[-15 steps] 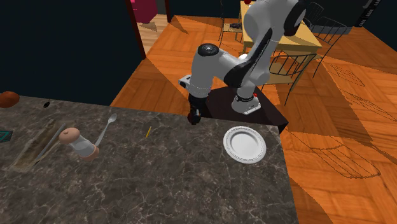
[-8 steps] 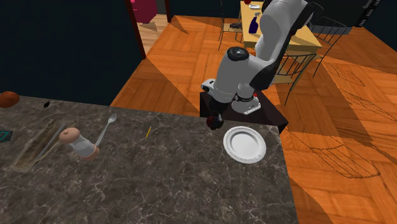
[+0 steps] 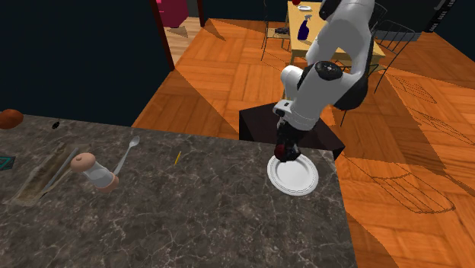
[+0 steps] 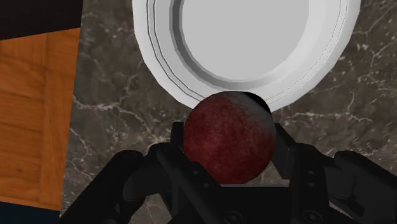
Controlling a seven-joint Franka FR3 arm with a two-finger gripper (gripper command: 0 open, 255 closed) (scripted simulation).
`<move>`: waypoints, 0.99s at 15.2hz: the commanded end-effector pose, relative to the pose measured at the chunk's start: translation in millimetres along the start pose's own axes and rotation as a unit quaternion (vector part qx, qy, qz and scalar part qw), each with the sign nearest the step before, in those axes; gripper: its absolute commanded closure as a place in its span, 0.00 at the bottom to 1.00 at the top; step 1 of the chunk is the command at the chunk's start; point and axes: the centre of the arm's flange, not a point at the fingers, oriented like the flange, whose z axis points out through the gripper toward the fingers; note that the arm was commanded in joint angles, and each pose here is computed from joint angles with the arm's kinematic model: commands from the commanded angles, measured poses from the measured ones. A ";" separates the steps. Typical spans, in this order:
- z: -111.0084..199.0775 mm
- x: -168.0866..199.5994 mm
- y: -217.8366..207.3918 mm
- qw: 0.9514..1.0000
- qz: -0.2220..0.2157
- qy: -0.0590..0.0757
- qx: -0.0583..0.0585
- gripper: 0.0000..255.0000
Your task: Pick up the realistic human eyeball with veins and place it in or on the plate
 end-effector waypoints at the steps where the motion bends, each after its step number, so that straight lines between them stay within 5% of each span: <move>1: -0.6 -22.5 -11.5 1.000 0.001 0.000 0.000 1.00; 4: -6.5 -57.0 -28.9 1.000 0.001 0.000 0.000 1.00; 15: 50.6 -67.3 -27.8 1.000 0.001 0.000 0.000 1.00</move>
